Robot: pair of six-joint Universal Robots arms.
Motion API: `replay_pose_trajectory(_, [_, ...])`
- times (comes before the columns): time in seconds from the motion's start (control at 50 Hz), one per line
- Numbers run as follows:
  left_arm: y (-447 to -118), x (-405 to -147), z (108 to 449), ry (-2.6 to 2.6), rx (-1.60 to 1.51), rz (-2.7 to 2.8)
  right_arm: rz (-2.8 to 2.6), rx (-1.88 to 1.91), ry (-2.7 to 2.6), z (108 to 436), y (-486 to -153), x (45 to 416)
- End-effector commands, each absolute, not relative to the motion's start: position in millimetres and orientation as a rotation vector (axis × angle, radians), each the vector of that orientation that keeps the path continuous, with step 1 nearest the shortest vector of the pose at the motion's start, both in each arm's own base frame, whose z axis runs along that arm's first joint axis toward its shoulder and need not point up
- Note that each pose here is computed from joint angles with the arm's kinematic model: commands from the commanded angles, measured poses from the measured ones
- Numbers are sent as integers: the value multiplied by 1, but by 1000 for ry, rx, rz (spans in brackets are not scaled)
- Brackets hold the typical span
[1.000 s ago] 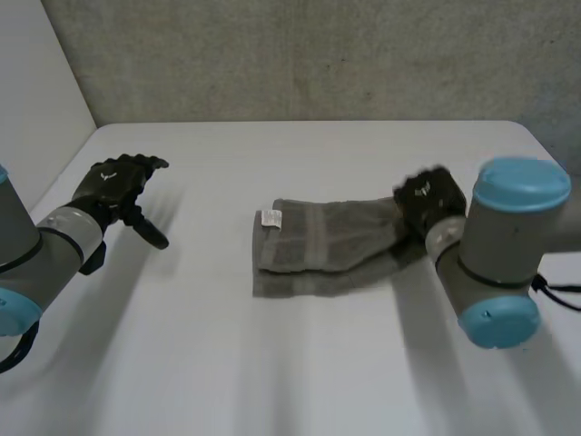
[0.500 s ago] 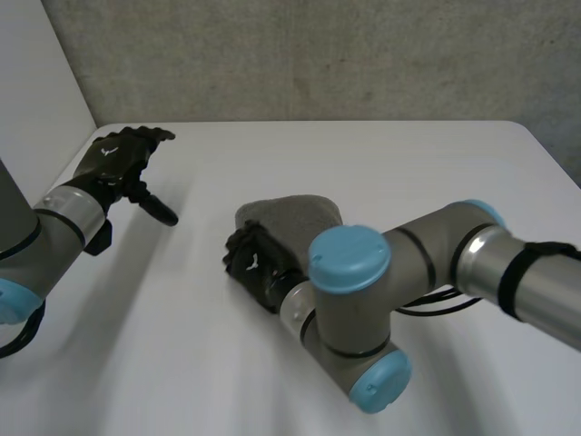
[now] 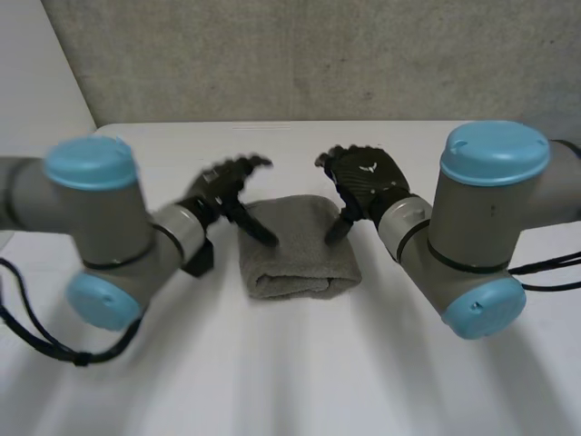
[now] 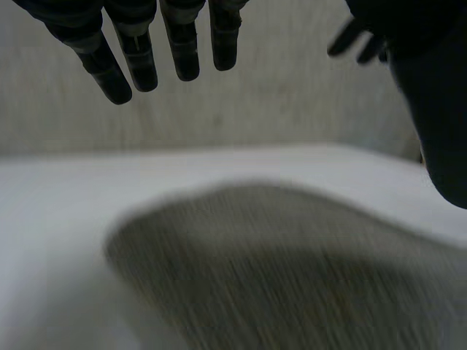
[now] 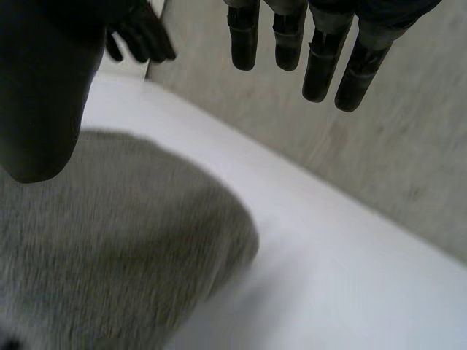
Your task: Fold the towel.
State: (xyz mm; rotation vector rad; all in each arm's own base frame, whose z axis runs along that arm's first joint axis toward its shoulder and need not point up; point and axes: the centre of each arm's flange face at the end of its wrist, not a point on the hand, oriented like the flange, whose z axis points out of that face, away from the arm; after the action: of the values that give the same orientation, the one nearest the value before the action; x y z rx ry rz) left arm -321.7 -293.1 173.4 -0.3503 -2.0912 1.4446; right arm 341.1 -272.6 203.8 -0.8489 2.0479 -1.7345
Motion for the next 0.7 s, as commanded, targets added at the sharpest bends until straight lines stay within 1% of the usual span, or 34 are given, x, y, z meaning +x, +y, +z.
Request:
replay_pose_trajectory(0.02, [-281,-328,122,-2306,-375,1335,-1580,-886,2193,164,-286,340])
replay_pose_trajectory(0.04, [-282,-327,117,-2332,-390,1337,-1553,-889,2216,157,-287,340])
replay_pose_trajectory(0.1, [-282,-327,114,-2349,-432,1357,-1512,-902,2247,148,-286,340])
replay_pose_trajectory(0.22, [-282,-326,127,-2326,-451,1395,-1501,-909,2233,154,-283,341])
replay_pose_trajectory(0.26, [-280,-327,150,-2269,-447,1442,-1534,-911,2183,172,-278,342])
replay_pose_trajectory(0.28, [-280,-327,151,-2269,-447,1443,-1534,-911,2183,172,-278,342])
replay_pose_trajectory(0.32, [-278,-325,174,-2218,-436,1493,-1595,-893,2115,202,-273,341])
replay_pose_trajectory(0.34, [-278,-325,174,-2218,-436,1493,-1596,-893,2114,202,-273,341])
replay_pose_trajectory(0.36, [-277,-324,187,-2188,-427,1520,-1628,-880,2084,217,-271,339])
replay_pose_trajectory(0.38, [-277,-324,187,-2188,-427,1520,-1628,-880,2084,217,-271,339])
replay_pose_trajectory(0.42, [-275,-321,215,-2123,-409,1585,-1697,-826,2040,244,-269,332])
replay_pose_trajectory(0.44, [-275,-321,215,-2122,-409,1585,-1697,-825,2039,244,-269,332])
replay_pose_trajectory(0.48, [-273,-316,244,-2059,-384,1659,-1769,-762,1976,276,-262,326])
replay_pose_trajectory(0.5, [-273,-316,244,-2058,-384,1659,-1770,-762,1976,276,-262,325])
replay_pose_trajectory(0.52, [-271,-312,258,-2028,-375,1693,-1818,-722,1940,295,-259,320])
replay_pose_trajectory(0.54, [-271,-312,258,-2027,-375,1694,-1818,-722,1939,295,-259,320])
replay_pose_trajectory(0.58, [-269,-301,286,-1974,-345,1770,-1935,-609,1918,327,-264,299])
replay_pose_trajectory(0.6, [-269,-301,287,-1974,-345,1770,-1935,-609,1918,327,-264,299])
replay_pose_trajectory(0.64, [-269,-284,313,-1943,-293,1848,-2036,-518,1926,347,-268,279])
replay_pose_trajectory(0.66, [-268,-284,314,-1942,-293,1849,-2036,-517,1926,347,-268,279])
replay_pose_trajectory(0.68, [-267,-277,327,-1929,-270,1883,-2068,-494,1938,354,-268,273])
replay_pose_trajectory(0.7, [-267,-277,327,-1929,-269,1883,-2068,-494,1938,354,-268,273])
